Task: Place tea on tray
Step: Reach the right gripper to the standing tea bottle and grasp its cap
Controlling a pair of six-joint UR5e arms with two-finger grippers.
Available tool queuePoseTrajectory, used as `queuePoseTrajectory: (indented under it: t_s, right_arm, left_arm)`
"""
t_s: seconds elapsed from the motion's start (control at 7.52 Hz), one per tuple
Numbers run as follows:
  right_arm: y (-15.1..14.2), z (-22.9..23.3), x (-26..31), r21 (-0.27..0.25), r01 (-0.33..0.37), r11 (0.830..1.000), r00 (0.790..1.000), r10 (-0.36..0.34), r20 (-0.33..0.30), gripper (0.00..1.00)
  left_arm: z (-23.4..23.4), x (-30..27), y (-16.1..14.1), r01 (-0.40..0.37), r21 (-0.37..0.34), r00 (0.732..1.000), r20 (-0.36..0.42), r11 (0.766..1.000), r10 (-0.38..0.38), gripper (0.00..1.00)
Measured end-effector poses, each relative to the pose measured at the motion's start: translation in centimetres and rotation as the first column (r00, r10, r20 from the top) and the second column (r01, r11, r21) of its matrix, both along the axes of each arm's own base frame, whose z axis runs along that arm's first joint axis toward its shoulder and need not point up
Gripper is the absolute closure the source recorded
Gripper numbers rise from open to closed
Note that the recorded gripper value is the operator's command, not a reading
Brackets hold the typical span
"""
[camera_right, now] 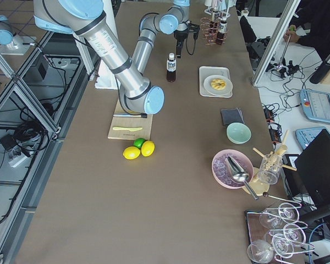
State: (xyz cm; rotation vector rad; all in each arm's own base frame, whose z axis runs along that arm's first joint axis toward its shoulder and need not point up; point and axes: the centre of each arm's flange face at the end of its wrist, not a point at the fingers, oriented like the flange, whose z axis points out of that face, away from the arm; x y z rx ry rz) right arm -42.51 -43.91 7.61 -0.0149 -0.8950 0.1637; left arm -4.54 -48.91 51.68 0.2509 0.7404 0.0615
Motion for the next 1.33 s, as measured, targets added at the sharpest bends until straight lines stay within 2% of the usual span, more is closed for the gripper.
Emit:
queuePoseTrajectory:
  t_s: [0.4, 1.06, 1.33]
  right_arm:
    - [2.7, -2.4, -4.9, -0.002, -0.026, 1.000, 0.999, 0.026, -0.023, 0.00]
    - [4.9, -0.7, -9.2, 0.055, 0.016, 0.998, 0.995, -0.011, -0.096, 0.01]
    - [5.1, -0.6, -9.2, 0.062, 0.023, 0.998, 0.995, -0.017, -0.096, 0.27]
  left_arm:
    - [0.1, 0.0, 0.0, 0.000, -0.001, 1.000, 0.000, 1.000, 0.000, 0.02]
    - [0.8, 0.0, 0.2, 0.001, -0.010, 1.000, 0.001, 1.000, -0.001, 0.02]
    - [1.2, 0.0, 0.1, 0.001, -0.011, 1.000, 0.001, 1.000, -0.001, 0.02]
